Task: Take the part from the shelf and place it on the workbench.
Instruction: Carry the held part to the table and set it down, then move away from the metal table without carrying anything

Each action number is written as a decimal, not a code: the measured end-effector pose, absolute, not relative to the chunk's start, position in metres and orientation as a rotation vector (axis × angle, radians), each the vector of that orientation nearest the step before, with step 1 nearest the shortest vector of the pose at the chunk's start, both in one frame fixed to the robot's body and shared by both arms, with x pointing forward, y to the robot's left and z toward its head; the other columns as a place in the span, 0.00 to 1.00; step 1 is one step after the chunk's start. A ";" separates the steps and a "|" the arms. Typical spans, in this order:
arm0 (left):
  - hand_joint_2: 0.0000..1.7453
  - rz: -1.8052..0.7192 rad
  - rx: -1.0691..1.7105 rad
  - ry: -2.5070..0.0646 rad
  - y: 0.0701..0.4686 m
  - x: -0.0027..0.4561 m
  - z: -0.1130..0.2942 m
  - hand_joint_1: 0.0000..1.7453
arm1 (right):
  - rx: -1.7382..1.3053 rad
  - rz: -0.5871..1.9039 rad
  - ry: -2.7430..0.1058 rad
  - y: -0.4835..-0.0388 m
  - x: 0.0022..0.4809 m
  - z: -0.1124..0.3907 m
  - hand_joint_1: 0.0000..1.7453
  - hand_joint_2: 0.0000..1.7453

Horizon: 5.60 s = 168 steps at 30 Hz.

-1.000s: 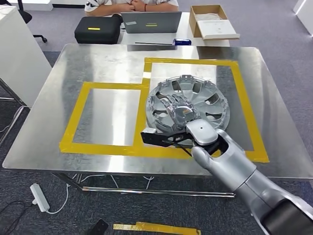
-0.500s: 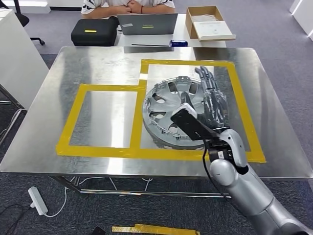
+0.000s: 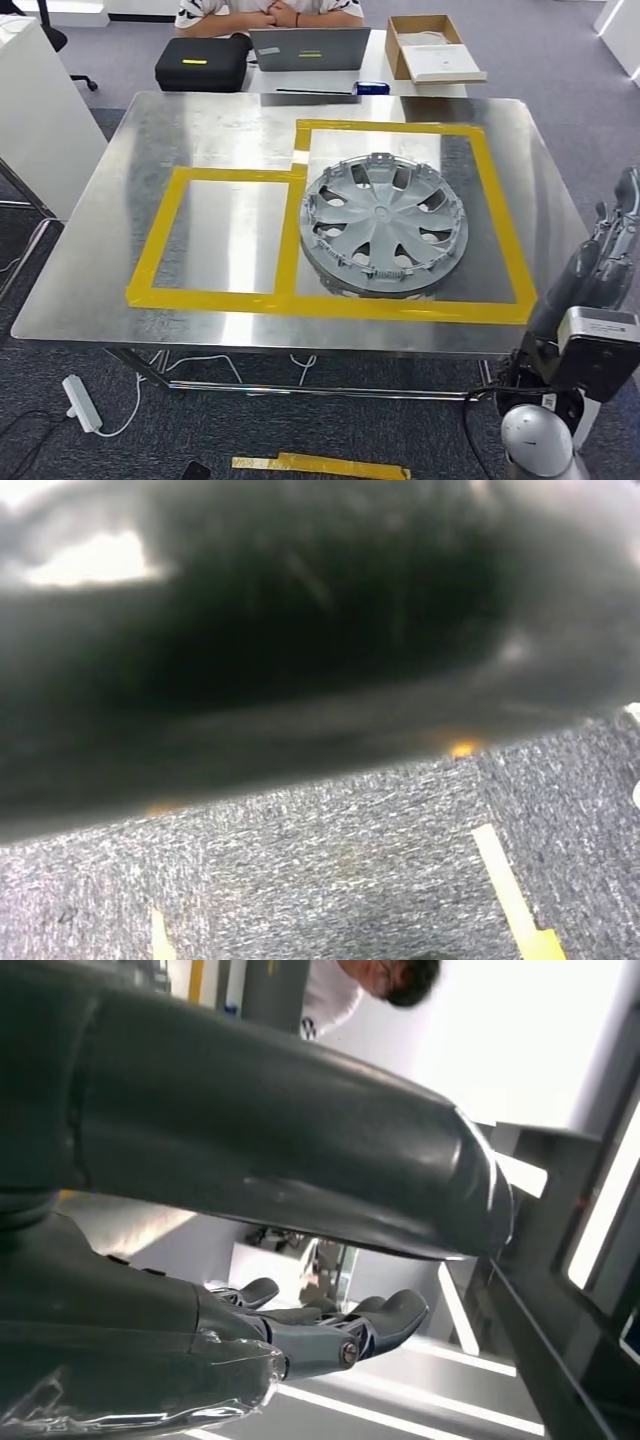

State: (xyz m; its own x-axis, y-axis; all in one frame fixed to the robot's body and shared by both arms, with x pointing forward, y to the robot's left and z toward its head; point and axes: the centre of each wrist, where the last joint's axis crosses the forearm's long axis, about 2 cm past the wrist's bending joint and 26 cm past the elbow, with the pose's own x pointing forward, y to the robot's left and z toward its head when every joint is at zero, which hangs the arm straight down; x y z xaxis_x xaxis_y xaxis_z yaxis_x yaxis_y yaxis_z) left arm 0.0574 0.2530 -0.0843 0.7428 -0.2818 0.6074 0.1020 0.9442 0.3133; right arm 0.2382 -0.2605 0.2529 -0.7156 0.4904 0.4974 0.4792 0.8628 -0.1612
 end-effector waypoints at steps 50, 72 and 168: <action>0.00 -0.082 0.320 -0.691 0.258 0.036 -0.081 0.00 | -0.895 -0.198 -2.185 -0.296 0.154 0.194 0.00 0.00; 0.00 -0.066 0.322 -0.685 0.256 0.032 -0.079 0.00 | -0.932 -0.361 -2.081 -0.301 0.141 0.180 0.00 0.00; 0.00 -0.007 0.346 -0.633 0.262 0.024 -0.073 0.00 | -0.332 0.011 -0.441 -0.280 0.012 -0.035 0.00 0.00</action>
